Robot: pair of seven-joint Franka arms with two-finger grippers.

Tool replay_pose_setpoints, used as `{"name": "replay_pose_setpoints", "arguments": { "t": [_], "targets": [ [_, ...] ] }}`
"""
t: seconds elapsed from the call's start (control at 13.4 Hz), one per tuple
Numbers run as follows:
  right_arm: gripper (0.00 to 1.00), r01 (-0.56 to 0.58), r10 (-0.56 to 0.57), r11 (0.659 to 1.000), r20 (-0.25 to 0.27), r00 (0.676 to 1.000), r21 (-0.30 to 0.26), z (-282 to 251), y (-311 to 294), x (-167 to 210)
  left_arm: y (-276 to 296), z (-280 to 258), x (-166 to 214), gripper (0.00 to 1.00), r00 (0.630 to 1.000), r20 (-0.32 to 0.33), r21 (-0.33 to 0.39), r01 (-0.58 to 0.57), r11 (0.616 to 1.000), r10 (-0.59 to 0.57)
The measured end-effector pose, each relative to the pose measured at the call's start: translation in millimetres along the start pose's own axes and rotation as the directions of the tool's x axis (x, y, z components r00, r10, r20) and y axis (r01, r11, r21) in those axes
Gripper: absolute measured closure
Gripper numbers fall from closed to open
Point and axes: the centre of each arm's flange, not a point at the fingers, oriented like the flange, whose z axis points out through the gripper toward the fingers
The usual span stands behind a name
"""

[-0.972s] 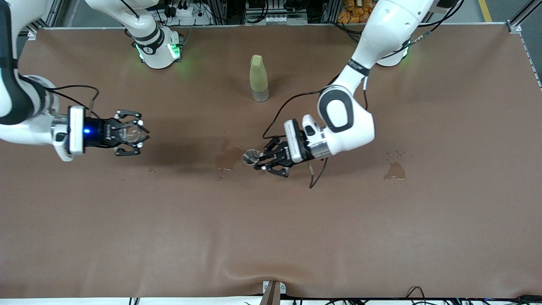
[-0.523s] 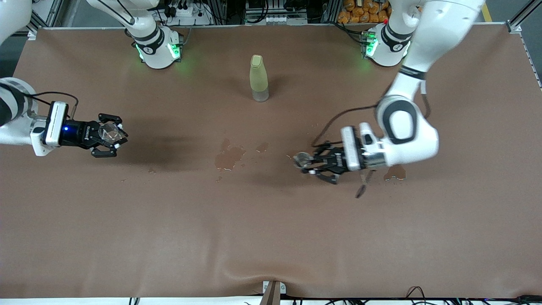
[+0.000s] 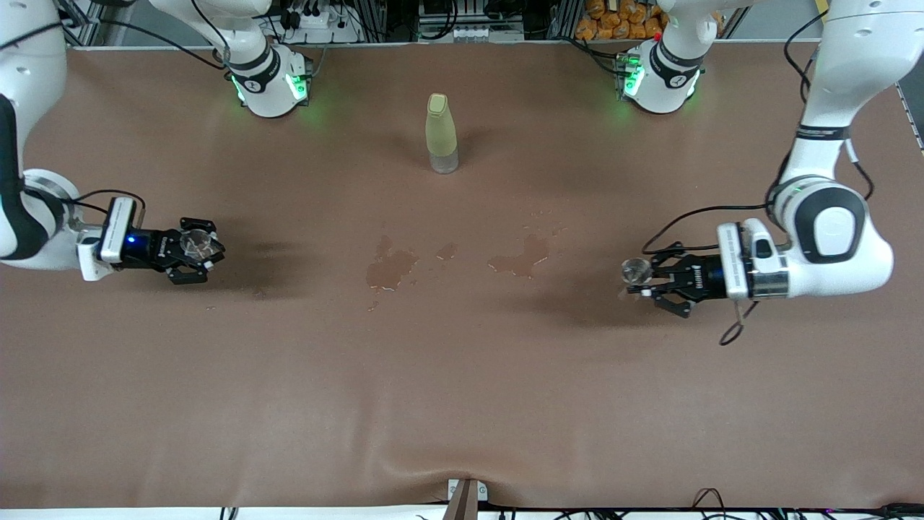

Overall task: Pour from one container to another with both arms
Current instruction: 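Upright the beaker and carry both grippers back toward their start spots, then lower the beaker with the right gripper while the left gripper lowers the jigger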

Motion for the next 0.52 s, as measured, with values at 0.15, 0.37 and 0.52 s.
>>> {"name": "replay_pose_setpoints", "arguments": {
  "t": [0.15,0.37,0.52],
  "targets": [
    [0.85,0.025,-0.025,1.0,0.002,1.0,0.012,3.7,0.8,-19.8,3.0,-27.4,-12.4,0.79,1.0,-0.013,0.016,-0.015,1.0,0.015],
    [0.85,0.028,-0.028,0.999,0.008,1.0,0.029,8.4,3.0,-47.5,13.9,-64.8,-52.1,0.79,0.997,-0.06,0.032,-0.042,0.999,0.044],
    [0.85,0.022,-0.023,0.999,0.014,1.0,0.038,11.0,4.0,-63.4,24.8,-83.9,-88.9,0.79,0.993,-0.095,0.034,-0.066,0.997,0.069]
  ]
}}
